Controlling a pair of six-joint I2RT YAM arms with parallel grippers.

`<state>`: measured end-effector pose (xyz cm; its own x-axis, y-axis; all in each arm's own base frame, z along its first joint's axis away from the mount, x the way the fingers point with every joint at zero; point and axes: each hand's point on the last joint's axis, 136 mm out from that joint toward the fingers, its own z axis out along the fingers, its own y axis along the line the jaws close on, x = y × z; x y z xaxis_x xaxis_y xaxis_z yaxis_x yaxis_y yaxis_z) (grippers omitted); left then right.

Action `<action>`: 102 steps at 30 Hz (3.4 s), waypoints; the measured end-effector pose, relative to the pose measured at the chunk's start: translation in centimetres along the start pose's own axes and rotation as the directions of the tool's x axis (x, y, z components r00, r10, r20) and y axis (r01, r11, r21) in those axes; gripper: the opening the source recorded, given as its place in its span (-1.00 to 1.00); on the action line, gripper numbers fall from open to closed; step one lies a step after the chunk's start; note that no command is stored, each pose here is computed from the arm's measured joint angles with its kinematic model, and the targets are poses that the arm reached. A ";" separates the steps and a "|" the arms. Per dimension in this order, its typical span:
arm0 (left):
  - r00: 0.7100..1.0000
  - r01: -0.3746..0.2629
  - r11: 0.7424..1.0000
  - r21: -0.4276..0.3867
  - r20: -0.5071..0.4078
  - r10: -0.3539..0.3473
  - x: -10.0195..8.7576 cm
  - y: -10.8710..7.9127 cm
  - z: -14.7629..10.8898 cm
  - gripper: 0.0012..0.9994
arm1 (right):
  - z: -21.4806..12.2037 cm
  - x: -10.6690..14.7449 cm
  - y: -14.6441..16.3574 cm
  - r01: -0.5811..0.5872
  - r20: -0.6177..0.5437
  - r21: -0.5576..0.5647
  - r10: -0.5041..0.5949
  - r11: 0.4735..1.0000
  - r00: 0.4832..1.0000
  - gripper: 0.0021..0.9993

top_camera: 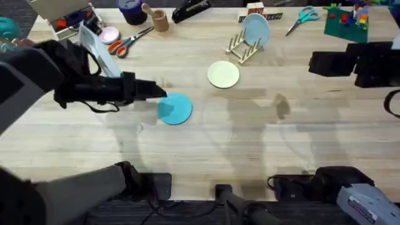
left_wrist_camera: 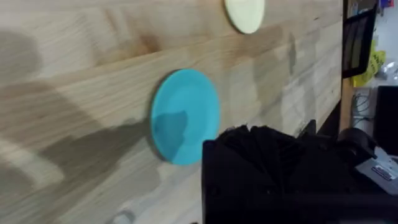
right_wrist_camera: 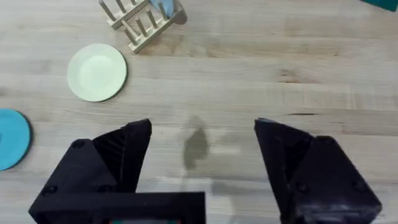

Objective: Pick up the plates from the table one by one and place each into a slot on the dish rack.

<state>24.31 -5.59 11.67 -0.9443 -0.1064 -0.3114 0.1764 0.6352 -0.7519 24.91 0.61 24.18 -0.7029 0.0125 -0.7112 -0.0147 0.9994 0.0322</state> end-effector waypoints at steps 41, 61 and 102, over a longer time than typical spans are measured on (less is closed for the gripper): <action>0.983 0.169 0.986 -0.013 -0.066 -0.170 1.8 7.2 3.5 -0.92 | 0.0 0.0 0.0 0.000 0.000 0.000 0.000 1.000 1.000 0.99; 0.965 0.238 0.971 -0.036 -0.101 -0.240 2.0 6.8 4.5 -0.92 | 0.0 0.1 0.0 -0.009 -0.004 0.000 0.009 1.000 1.000 0.99; 0.965 0.238 0.971 -0.036 -0.101 -0.241 2.0 6.8 4.5 -0.92 | 8.6 8.8 20.7 -0.291 -0.405 -0.526 0.065 0.799 0.912 0.99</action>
<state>24.88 -4.98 3.31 -0.9821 -0.1782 -0.0610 -0.0636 0.6185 -0.7832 24.49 21.70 12.58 -0.9302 0.0628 -0.3617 -0.1817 0.7774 0.6023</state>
